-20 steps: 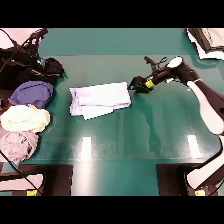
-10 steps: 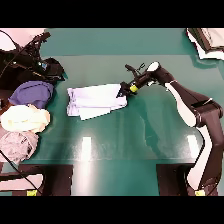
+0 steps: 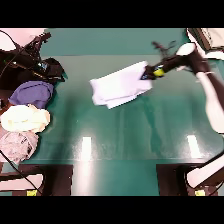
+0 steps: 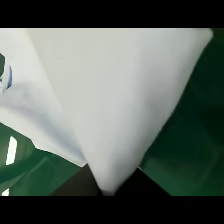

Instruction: Fold the shirts.

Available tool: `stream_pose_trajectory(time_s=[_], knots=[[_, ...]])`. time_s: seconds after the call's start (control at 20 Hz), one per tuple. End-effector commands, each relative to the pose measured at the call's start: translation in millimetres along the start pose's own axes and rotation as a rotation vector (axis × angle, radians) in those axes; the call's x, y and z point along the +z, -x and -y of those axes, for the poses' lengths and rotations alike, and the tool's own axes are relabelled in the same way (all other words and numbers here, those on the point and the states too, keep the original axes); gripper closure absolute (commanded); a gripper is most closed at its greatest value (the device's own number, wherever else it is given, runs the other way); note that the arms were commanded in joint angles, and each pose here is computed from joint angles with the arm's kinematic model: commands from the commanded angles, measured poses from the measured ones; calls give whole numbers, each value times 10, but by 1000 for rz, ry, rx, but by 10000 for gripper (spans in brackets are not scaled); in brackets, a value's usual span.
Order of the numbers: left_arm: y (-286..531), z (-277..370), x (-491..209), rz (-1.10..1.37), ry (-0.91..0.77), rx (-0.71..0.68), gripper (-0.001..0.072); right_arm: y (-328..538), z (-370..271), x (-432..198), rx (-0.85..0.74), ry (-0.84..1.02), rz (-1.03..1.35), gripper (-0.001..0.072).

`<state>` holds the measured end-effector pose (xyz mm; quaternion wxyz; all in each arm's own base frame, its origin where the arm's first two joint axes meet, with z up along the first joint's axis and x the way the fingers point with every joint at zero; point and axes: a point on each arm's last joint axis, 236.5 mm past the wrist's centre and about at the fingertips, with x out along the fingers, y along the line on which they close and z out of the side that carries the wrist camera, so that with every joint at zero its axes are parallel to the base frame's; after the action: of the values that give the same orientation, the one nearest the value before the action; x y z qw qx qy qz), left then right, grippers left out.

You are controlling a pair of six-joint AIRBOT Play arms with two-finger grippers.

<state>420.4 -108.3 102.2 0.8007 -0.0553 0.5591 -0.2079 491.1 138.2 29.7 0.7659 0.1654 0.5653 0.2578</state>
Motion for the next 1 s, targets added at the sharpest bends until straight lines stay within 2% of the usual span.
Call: stream_pose_trajectory(time_s=[0.0,0.25,0.55,0.65,0.85,0.9,0.95], knots=[[2,-2,-2,-1,-1,0,677,917,913,-63,-159,-209,191,701],[2,27,7,3,5,-13,676,2135,2085,-645,-355,-565,558,701],[6,129,37,16,19,-56,677,2708,2697,-1653,-474,-869,731,702],[6,132,33,14,19,-57,677,2711,2768,-1891,-498,-926,748,701],[6,133,32,14,18,-57,676,2598,2768,-2209,-551,-928,611,696],[6,133,33,14,17,-57,676,2593,2754,-2305,-578,-915,555,670],[6,132,34,14,15,-57,676,2620,2762,-2414,-622,-886,495,393]])
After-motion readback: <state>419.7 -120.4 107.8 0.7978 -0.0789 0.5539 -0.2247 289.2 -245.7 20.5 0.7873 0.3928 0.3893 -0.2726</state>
